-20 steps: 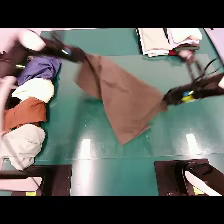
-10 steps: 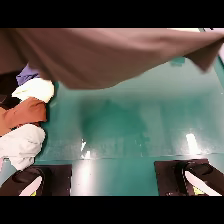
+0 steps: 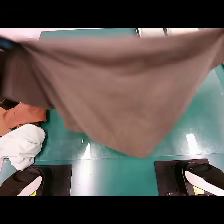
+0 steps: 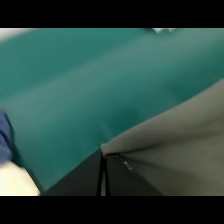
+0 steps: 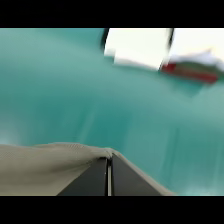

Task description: Fold the shirts.

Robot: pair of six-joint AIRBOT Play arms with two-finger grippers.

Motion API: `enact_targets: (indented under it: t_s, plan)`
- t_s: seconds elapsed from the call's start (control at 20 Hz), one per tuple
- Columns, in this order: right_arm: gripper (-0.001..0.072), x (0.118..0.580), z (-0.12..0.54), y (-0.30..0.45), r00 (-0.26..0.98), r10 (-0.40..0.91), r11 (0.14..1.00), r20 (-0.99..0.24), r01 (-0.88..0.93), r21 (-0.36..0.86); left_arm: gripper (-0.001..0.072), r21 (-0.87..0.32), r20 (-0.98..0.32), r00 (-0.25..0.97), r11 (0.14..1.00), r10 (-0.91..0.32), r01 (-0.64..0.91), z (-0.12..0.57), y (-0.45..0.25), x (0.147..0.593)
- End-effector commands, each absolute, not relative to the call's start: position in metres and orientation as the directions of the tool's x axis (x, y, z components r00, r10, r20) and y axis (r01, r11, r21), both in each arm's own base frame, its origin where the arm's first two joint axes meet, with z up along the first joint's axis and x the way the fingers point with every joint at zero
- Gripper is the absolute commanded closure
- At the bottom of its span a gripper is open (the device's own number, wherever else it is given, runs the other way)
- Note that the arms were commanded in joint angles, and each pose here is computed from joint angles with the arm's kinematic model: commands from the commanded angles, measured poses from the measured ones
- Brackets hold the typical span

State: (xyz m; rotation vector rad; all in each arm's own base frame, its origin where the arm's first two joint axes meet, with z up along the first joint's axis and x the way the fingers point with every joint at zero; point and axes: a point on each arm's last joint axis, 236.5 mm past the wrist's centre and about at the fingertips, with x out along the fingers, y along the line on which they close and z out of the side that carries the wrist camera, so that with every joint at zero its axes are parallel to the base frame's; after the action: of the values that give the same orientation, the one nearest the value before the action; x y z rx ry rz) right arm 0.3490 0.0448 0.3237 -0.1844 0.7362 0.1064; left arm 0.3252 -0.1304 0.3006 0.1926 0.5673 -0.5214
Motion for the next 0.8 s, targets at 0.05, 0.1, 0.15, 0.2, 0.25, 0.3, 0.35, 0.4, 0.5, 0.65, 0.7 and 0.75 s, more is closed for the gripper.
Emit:
enact_targets:
  t_s: [0.05, 0.1, 0.15, 0.2, 0.25, 0.3, 0.35, 0.4, 0.5, 0.65, 0.7, 0.75]
  plan:
    - [0.0699, 0.396, 0.176, 0.055, 0.435, -0.032, 0.955, -0.9, -0.253, -0.157, 0.0683, -0.082, -0.83, 0.424, 0.831, -0.362, 0.55, 0.123, -0.139, 0.363]
    - [0.0699, 0.405, 0.144, 0.057, 0.375, -0.045, 0.949, -0.926, -0.272, -0.156, 0.0683, -0.074, -0.842, 0.414, 0.833, -0.347, 0.549, 0.097, -0.14, 0.379]
    - [0.0699, 0.415, 0.119, 0.059, 0.34, -0.053, 0.947, -0.939, -0.281, -0.155, 0.0683, -0.058, -0.846, 0.421, 0.842, -0.327, 0.537, 0.079, -0.138, 0.396]
    - [0.0699, 0.424, 0.101, 0.061, 0.321, -0.056, 0.945, -0.945, -0.288, -0.154, 0.0683, -0.046, -0.839, 0.442, 0.851, -0.316, 0.523, 0.066, -0.138, 0.415]
    - [0.0699, 0.431, 0.088, 0.063, 0.307, -0.058, 0.944, -0.95, -0.292, -0.152, 0.0683, -0.042, -0.829, 0.463, 0.861, -0.313, 0.507, 0.057, -0.139, 0.429]
    - [0.0699, 0.437, 0.081, 0.064, 0.295, -0.06, 0.944, -0.954, -0.294, -0.15, 0.0682, -0.05, -0.821, 0.478, 0.874, -0.312, 0.484, 0.053, -0.14, 0.437]
    - [0.0698, 0.441, 0.078, 0.065, 0.291, -0.061, 0.944, -0.955, -0.294, -0.15, 0.0682, -0.06, -0.818, 0.485, 0.883, -0.311, 0.466, 0.051, -0.14, 0.44]
    - [0.0698, 0.444, 0.079, 0.066, 0.293, -0.061, 0.944, -0.954, -0.293, -0.15, 0.0682, -0.066, -0.821, 0.478, 0.884, -0.311, 0.462, 0.052, -0.14, 0.438]
    - [0.0699, 0.441, 0.087, 0.066, 0.297, -0.056, 0.945, -0.953, -0.292, -0.147, 0.0485, -0.09, -0.865, 0.394, 0.869, -0.311, 0.487, 0.05, -0.14, 0.418]
    - [0.0699, 0.421, 0.099, 0.07, 0.308, 0.022, 0.957, -0.951, -0.282, -0.07, 0.0324, -0.239, -0.902, 0.2, 0.829, -0.382, 0.505, 0.048, -0.155, 0.366]
    - [0.0698, 0.413, 0.1, 0.069, 0.314, 0.052, 0.961, -0.948, -0.273, -0.037, 0.0352, -0.313, -0.886, 0.153, 0.807, -0.438, 0.5, 0.048, -0.168, 0.35]
    - [0.0698, 0.403, 0.1, 0.07, 0.312, 0.081, 0.964, -0.946, -0.267, -0.006, 0.0349, -0.384, -0.86, 0.117, 0.781, -0.496, 0.492, 0.047, -0.181, 0.334]
